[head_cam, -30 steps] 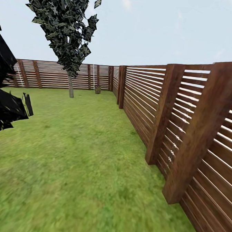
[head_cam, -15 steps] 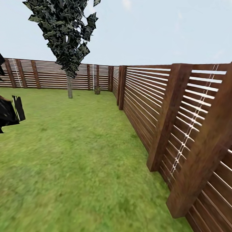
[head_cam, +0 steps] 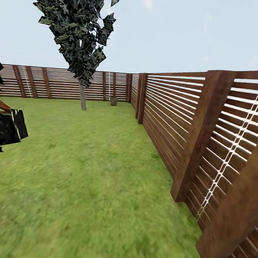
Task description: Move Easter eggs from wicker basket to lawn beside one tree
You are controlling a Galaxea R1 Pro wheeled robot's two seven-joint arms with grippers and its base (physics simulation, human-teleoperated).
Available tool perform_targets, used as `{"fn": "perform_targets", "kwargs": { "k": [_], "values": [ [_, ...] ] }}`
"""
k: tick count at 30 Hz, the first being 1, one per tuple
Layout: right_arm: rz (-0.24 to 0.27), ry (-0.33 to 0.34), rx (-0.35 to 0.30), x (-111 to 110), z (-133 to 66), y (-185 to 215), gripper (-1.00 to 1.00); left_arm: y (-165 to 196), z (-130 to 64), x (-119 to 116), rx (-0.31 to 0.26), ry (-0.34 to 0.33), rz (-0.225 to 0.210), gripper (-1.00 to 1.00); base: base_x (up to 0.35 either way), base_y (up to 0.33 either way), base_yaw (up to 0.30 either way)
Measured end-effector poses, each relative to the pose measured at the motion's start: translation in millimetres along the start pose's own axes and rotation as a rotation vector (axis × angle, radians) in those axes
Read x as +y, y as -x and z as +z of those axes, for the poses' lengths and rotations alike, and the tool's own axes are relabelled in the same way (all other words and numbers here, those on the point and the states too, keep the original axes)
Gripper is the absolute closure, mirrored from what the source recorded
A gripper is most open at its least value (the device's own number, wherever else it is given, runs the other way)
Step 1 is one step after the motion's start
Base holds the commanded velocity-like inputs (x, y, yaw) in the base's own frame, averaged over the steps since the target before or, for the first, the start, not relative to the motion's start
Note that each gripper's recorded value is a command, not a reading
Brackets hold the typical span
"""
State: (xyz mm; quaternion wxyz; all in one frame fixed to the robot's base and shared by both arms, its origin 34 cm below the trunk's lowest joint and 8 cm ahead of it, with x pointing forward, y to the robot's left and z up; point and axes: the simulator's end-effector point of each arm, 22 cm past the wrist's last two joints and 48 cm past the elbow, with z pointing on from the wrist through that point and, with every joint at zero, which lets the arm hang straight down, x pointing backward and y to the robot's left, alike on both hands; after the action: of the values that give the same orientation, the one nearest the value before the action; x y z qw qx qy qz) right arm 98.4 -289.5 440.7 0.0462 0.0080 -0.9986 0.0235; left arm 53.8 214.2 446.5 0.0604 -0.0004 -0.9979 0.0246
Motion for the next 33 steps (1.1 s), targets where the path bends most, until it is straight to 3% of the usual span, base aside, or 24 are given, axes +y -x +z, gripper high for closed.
{"fn": "perform_targets", "kwargs": {
  "k": [33],
  "values": [
    [-0.002, -0.001, 0.0, -0.2, 0.0, 0.0, -1.0, 0.0, 0.0, 0.0, 0.0, 0.0, 0.0, -1.0, 0.339, 0.0, 0.002]
  ]
}}
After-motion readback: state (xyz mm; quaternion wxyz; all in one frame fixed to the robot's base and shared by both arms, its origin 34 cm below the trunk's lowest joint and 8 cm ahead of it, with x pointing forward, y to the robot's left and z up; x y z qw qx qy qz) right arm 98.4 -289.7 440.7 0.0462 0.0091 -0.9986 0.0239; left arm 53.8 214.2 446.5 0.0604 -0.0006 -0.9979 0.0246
